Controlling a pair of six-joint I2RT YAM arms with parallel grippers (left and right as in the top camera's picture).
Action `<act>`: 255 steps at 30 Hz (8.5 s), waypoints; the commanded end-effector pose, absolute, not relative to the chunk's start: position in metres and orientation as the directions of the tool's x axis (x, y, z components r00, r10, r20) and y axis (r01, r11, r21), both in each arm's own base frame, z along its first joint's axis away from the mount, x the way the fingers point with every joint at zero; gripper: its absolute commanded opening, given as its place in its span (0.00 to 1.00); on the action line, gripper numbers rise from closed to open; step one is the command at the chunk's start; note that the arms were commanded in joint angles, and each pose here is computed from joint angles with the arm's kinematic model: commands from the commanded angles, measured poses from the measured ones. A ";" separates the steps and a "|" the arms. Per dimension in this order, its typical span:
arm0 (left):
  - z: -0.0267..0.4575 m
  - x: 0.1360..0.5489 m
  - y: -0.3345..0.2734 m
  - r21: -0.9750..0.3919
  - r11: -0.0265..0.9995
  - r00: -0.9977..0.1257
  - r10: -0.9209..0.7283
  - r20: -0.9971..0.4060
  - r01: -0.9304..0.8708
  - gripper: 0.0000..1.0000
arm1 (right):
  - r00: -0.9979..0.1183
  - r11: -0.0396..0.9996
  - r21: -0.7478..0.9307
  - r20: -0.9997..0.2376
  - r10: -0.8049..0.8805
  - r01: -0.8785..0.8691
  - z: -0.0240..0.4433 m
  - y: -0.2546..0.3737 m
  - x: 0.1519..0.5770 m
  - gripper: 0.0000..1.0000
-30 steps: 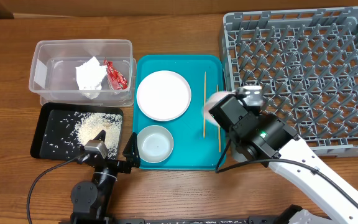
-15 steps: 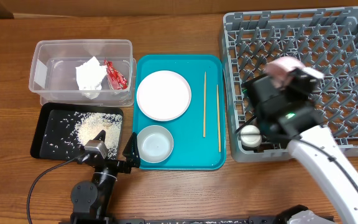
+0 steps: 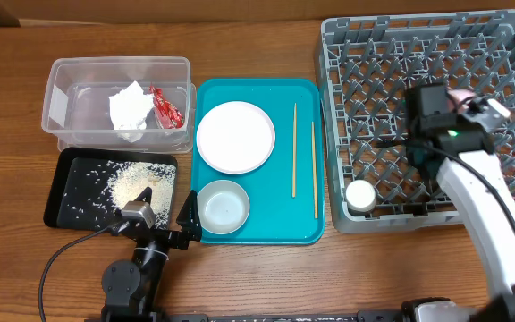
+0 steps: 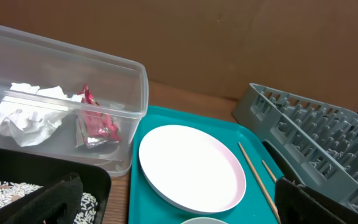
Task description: Sort waste into correct bins and load items into the dishwasher
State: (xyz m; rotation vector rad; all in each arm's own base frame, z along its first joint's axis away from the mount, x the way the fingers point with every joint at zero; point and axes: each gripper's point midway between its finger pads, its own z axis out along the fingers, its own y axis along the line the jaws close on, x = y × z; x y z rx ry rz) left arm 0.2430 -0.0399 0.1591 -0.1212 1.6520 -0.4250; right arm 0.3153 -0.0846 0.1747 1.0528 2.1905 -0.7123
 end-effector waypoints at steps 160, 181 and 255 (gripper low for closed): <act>0.159 0.242 -0.043 -0.352 0.918 -0.136 -0.331 -0.934 0.184 1.00 | -0.772 0.580 -0.647 -0.634 -0.047 0.495 0.184 -0.041 0.410 0.57; 0.159 0.242 -0.043 -0.352 0.918 -0.136 -0.331 -0.934 0.184 1.00 | -0.941 0.947 0.305 -0.339 0.009 -0.101 0.128 0.246 0.349 0.53; 0.159 0.242 -0.043 -0.352 0.918 -0.136 -0.331 -0.934 0.184 1.00 | -0.763 0.925 0.068 -0.589 -0.265 -0.373 0.176 0.263 0.366 0.69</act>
